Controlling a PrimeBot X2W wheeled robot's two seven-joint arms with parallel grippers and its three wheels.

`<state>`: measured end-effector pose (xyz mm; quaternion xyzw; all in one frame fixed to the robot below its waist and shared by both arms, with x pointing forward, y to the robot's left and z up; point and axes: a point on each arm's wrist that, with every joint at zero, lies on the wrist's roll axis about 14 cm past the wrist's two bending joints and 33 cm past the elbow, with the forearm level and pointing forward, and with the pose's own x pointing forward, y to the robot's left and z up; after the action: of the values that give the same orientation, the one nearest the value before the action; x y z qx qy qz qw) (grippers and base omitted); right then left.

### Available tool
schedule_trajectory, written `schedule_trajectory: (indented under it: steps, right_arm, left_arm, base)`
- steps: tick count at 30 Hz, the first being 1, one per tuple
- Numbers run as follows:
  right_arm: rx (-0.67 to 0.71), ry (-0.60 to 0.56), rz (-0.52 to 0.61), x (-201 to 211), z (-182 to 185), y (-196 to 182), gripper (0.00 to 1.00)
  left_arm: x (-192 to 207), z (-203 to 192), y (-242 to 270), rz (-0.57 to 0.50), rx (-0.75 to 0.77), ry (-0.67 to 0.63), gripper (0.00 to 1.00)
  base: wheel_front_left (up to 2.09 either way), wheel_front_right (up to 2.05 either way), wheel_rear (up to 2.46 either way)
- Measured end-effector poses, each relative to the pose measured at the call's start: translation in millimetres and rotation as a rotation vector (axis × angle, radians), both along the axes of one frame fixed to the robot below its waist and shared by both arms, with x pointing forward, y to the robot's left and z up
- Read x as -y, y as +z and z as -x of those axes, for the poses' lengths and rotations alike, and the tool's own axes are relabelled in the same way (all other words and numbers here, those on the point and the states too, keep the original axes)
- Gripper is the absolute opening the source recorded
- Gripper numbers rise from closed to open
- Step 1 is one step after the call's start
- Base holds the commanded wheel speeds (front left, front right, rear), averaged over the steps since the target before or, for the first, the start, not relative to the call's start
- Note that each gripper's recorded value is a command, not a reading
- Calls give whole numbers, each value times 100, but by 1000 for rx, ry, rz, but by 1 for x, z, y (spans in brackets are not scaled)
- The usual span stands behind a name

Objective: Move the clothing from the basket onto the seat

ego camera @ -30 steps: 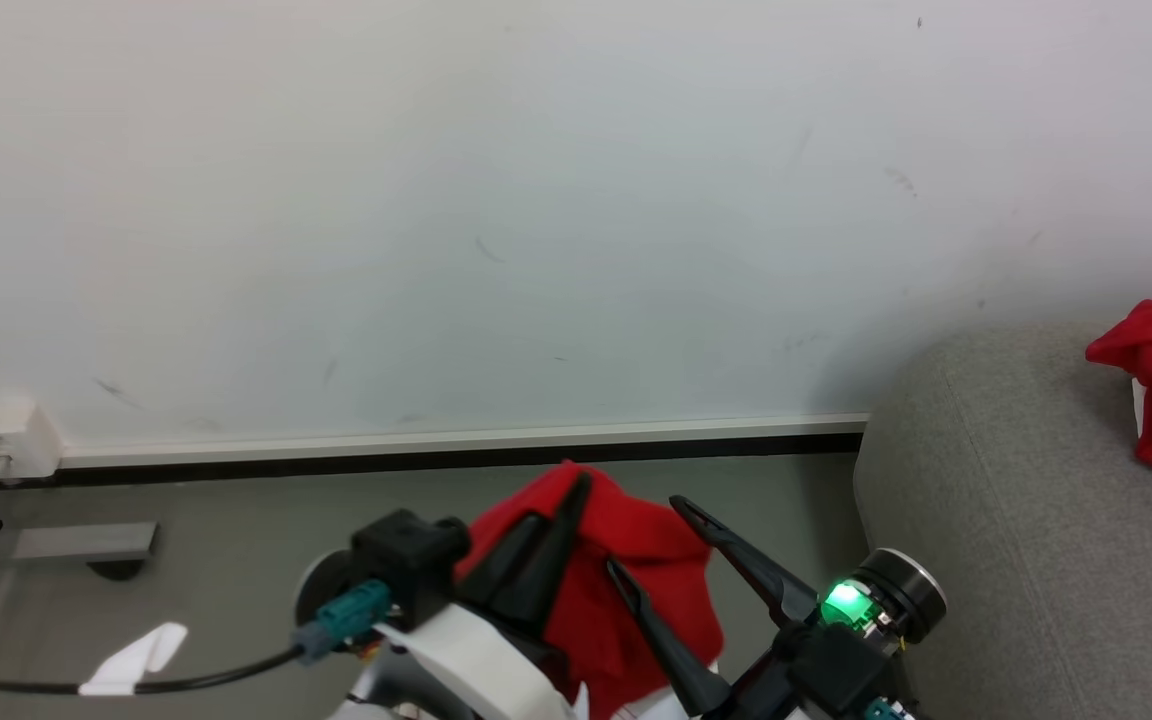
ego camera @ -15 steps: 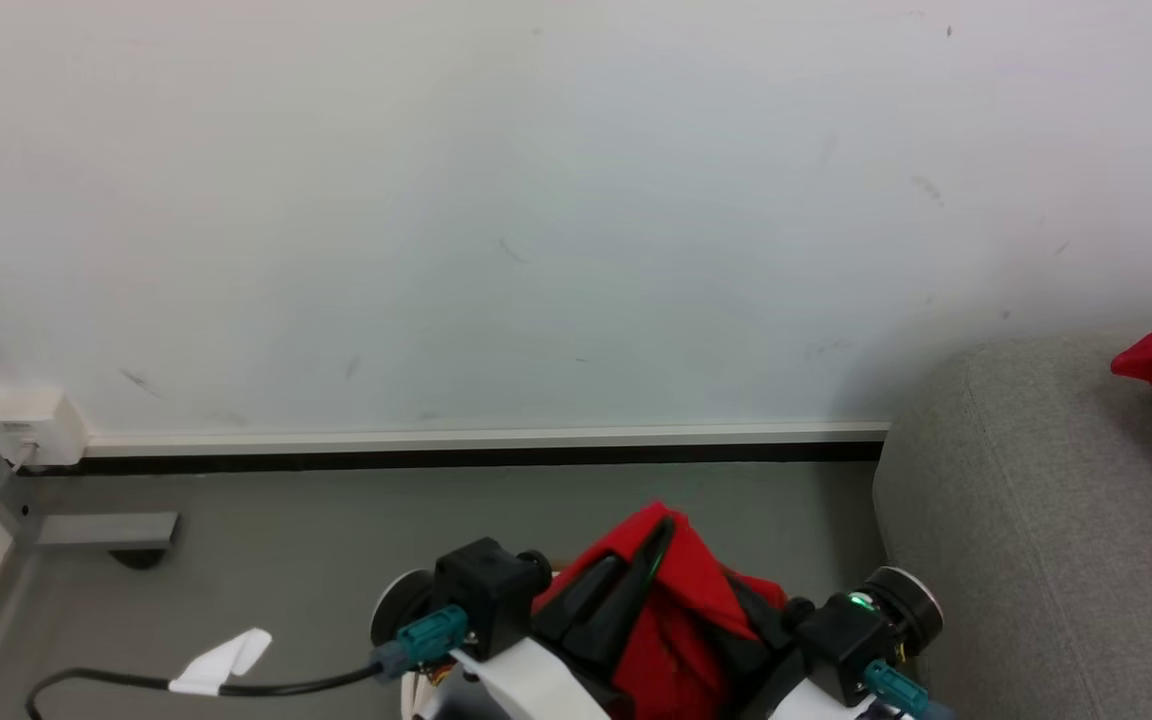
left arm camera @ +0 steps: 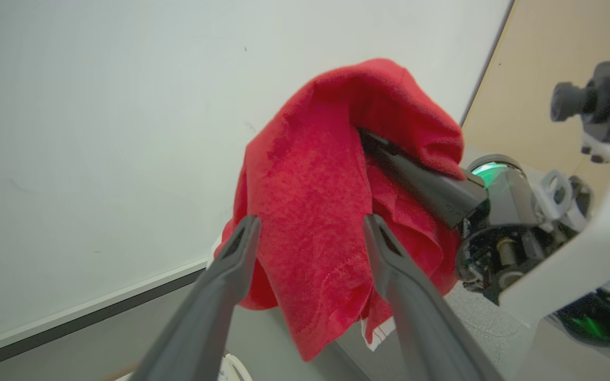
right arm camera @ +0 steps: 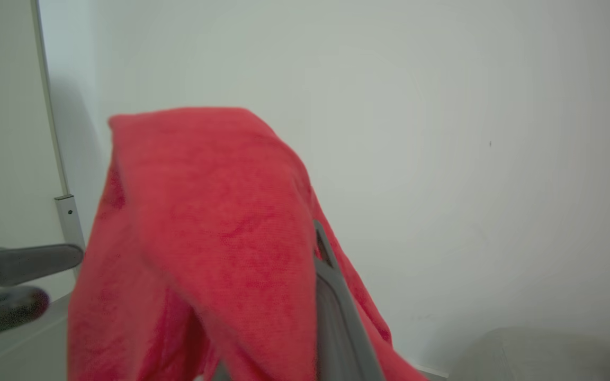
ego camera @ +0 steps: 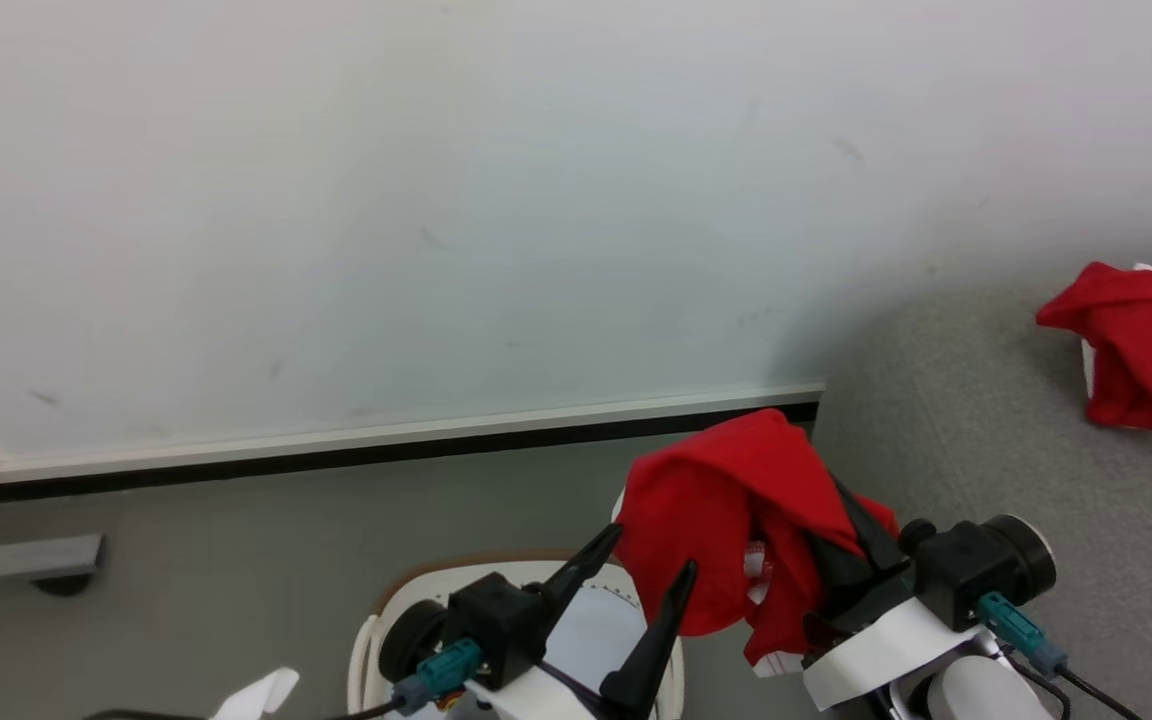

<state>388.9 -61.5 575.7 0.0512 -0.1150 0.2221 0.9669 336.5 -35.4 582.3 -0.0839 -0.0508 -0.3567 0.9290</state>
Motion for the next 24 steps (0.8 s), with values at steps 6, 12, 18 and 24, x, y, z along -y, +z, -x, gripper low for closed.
schedule_trajectory:
  steps: [6, 12, 18, 24]
  right_arm:
    - [18, -156, -9, 55, -1, 6, 0]
    - [10, -318, -3, 112, 9, 2, 0]
    - [-17, -471, 4, 165, 25, -8, 0]
    - [-28, -544, 4, 189, 22, -12, 0]
  left_arm:
    - [31, 1, -12, -23, 5, -103, 100]
    - [71, 5, -13, -18, 31, -244, 100]
    - [100, 12, -22, -22, 29, -363, 100]
    - [110, 5, -31, -15, 20, -403, 100]
  base:
    - [0, 0, 0]
    - [0, 0, 0]
    - [0, 0, 0]
    - [0, 0, 0]
